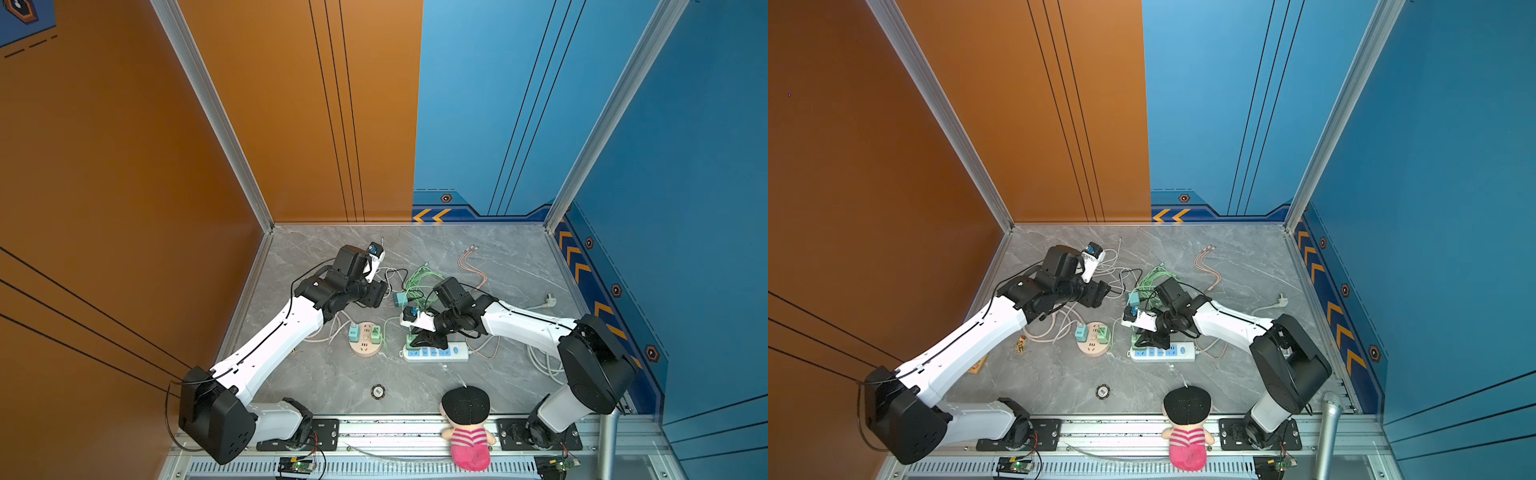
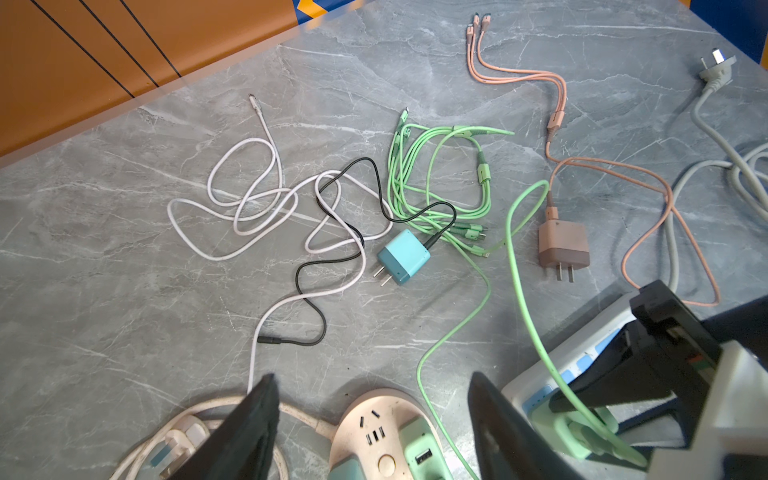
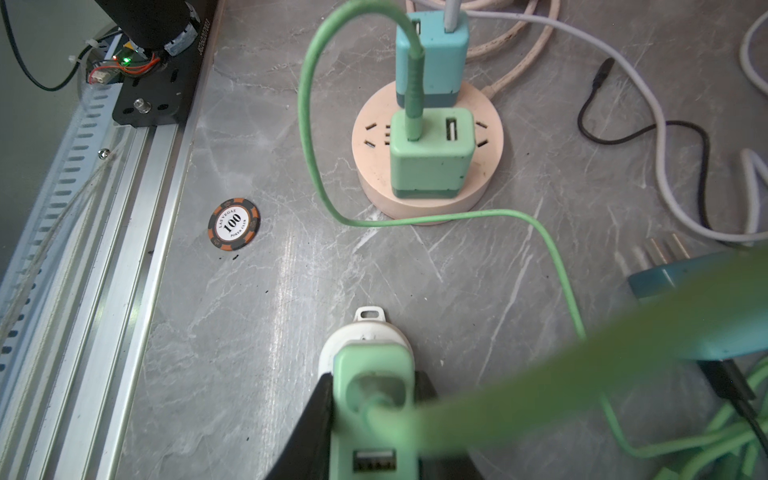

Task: Insert the plug

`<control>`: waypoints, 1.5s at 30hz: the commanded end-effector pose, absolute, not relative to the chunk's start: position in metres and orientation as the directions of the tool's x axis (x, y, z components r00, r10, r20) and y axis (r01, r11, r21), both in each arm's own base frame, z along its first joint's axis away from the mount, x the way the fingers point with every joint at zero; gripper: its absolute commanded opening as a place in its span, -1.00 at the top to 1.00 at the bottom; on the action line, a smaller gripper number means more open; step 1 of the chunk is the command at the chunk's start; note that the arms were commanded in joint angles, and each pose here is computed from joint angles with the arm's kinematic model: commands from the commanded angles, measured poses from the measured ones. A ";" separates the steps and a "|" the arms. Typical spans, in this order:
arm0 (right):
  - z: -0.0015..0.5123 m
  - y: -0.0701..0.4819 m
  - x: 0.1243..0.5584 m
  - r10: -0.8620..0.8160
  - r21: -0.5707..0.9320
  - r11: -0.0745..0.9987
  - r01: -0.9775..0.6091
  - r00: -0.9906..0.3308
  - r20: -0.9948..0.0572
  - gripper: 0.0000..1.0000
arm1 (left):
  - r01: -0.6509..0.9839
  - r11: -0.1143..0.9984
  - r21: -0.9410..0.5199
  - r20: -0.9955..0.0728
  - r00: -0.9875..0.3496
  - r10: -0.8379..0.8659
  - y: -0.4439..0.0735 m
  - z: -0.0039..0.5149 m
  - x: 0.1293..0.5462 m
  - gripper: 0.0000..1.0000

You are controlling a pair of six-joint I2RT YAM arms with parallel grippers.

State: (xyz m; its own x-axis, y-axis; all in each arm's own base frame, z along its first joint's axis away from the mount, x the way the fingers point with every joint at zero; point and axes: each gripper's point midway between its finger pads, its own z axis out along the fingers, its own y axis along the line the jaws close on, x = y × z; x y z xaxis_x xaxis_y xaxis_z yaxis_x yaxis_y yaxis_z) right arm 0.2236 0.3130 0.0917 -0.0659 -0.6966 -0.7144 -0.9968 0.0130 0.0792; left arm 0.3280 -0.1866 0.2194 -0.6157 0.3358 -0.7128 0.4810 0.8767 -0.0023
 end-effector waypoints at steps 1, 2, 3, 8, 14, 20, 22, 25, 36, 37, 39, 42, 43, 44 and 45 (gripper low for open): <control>0.070 0.294 0.226 -0.763 0.059 0.049 -0.997 -0.075 -0.642 1.00 | 0.484 0.875 -0.026 -0.703 -0.631 0.328 -0.189 0.217 0.329 -0.45; 0.071 0.294 0.227 -0.763 0.057 0.049 -0.997 -0.075 -0.642 1.00 | 0.484 0.875 -0.027 -0.702 -0.632 0.328 -0.189 0.217 0.328 -0.45; 0.071 0.293 0.228 -0.764 0.054 0.050 -0.997 -0.073 -0.642 1.00 | 0.485 0.874 -0.028 -0.702 -0.632 0.328 -0.189 0.217 0.328 -0.45; 0.071 0.293 0.226 -0.761 0.062 0.050 -0.997 -0.078 -0.644 1.00 | 0.484 0.875 -0.030 -0.704 -0.631 0.325 -0.189 0.218 0.328 -0.45; 0.068 0.294 0.221 -0.766 0.073 0.048 -0.996 -0.084 -0.637 1.00 | 0.483 0.875 -0.027 -0.707 -0.628 0.325 -0.188 0.219 0.327 -0.45; 0.056 0.299 0.209 -0.786 0.088 0.029 -0.996 -0.078 -0.614 1.00 | 0.484 0.875 -0.030 -0.707 -0.629 0.323 -0.188 0.219 0.326 -0.45; 0.051 0.301 0.203 -0.779 0.094 0.036 -0.995 -0.087 -0.621 1.00 | 0.483 0.875 -0.029 -0.708 -0.628 0.323 -0.188 0.219 0.326 -0.45; 0.045 0.302 0.202 -0.761 0.087 0.074 -0.993 -0.113 -0.639 1.00 | 0.484 0.874 -0.028 -0.709 -0.626 0.324 -0.189 0.220 0.327 -0.45; 0.023 0.298 0.208 -0.789 0.058 0.114 -0.992 -0.126 -0.602 1.00 | 0.493 0.869 -0.038 -0.714 -0.622 0.322 -0.193 0.223 0.326 -0.45; 0.022 0.298 0.208 -0.790 0.058 0.113 -0.992 -0.125 -0.600 1.00 | 0.493 0.869 -0.038 -0.716 -0.620 0.320 -0.193 0.224 0.325 -0.46; 0.021 0.297 0.210 -0.790 0.048 0.117 -0.992 -0.122 -0.600 1.00 | 0.490 0.871 -0.035 -0.719 -0.618 0.318 -0.192 0.226 0.325 -0.46; 0.025 0.297 0.214 -0.784 0.025 0.130 -0.991 -0.118 -0.609 0.94 | 0.491 0.871 -0.032 -0.726 -0.610 0.318 -0.192 0.230 0.325 -0.46; 0.028 0.298 0.215 -0.780 0.017 0.135 -0.991 -0.117 -0.615 0.87 | 0.490 0.871 -0.030 -0.727 -0.609 0.317 -0.191 0.231 0.325 -0.47; 0.031 0.298 0.217 -0.775 0.008 0.139 -0.990 -0.114 -0.621 0.82 | 0.489 0.872 -0.030 -0.728 -0.608 0.316 -0.191 0.231 0.325 -0.47; 0.033 0.299 0.217 -0.772 0.004 0.139 -0.990 -0.111 -0.625 0.79 | 0.489 0.872 -0.031 -0.730 -0.607 0.315 -0.191 0.232 0.325 -0.47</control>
State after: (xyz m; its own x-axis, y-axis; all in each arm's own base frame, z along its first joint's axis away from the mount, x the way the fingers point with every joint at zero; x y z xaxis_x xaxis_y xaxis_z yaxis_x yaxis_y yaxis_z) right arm 0.2235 0.3277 0.0756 -0.0202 -0.6637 -0.7477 -0.9976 0.0632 -0.0291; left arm 0.3267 -0.1900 0.2177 -0.6219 0.3320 -0.7093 0.4887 0.8722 -0.0203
